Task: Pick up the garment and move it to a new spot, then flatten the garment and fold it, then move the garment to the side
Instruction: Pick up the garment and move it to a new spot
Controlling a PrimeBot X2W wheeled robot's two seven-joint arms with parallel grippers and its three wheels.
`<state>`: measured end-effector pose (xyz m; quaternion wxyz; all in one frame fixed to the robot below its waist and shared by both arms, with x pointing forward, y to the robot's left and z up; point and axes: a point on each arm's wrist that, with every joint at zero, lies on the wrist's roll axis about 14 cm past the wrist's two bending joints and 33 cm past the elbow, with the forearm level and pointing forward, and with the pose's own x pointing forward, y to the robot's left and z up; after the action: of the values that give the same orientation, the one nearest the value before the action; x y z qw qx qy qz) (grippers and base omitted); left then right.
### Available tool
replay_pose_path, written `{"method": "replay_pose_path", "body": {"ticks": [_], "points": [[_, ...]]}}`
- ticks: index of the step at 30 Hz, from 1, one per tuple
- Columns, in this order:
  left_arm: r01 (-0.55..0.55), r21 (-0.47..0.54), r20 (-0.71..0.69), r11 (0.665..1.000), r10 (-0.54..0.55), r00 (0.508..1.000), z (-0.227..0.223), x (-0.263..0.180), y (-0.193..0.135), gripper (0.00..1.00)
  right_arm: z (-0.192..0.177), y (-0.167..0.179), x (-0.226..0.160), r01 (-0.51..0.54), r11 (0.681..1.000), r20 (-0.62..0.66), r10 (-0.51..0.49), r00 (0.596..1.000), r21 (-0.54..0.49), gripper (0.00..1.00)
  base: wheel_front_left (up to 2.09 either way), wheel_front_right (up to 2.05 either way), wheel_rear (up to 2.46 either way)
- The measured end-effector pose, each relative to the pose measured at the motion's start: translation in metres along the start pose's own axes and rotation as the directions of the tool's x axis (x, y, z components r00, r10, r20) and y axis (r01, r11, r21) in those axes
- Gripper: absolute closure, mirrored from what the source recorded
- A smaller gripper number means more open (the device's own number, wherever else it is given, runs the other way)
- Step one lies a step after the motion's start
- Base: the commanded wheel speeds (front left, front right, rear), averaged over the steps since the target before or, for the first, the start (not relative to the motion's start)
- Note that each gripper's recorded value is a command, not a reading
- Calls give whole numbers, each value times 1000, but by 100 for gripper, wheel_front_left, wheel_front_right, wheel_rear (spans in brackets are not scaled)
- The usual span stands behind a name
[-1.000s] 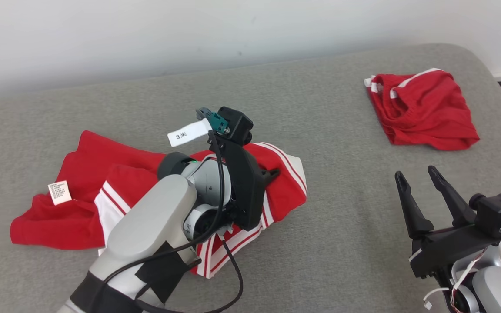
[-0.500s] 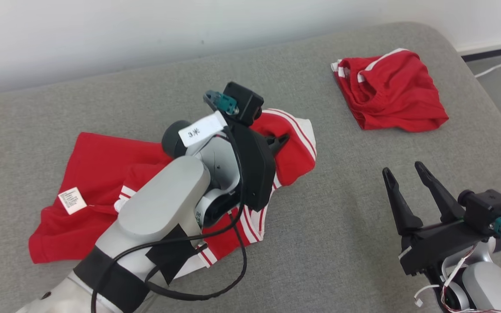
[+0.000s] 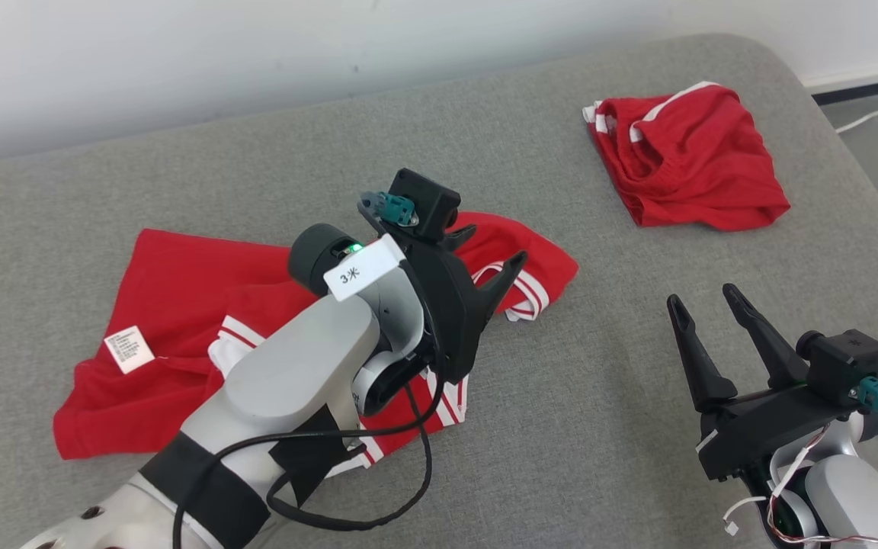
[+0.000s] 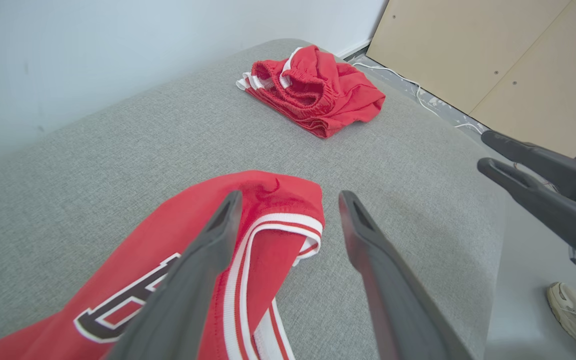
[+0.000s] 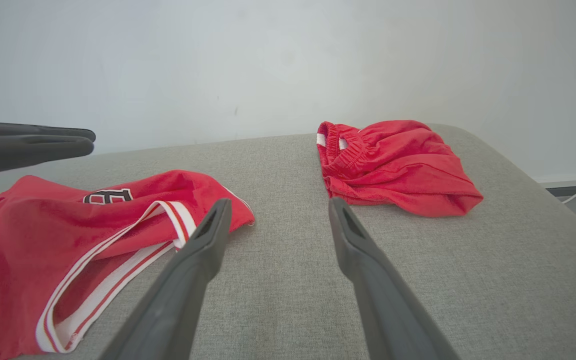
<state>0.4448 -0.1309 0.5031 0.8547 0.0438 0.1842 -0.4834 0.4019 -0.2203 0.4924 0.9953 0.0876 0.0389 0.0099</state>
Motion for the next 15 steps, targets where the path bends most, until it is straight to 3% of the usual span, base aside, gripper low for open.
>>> {"method": "replay_pose_path", "body": {"ticks": [6, 15], "points": [[-32, 39, 45, 999, 30, 999, 7, -11, -2, 0, 1, 9, -1, -28, 1000, 7, 28, 1000, 7, 0, 0, 0, 0], [-230, 29, 153, 973, 223, 963, 9, -42, 28, 0, -2, 30, -4, -84, 996, 11, 84, 996, 27, 0, 0, 0, 0]]}}
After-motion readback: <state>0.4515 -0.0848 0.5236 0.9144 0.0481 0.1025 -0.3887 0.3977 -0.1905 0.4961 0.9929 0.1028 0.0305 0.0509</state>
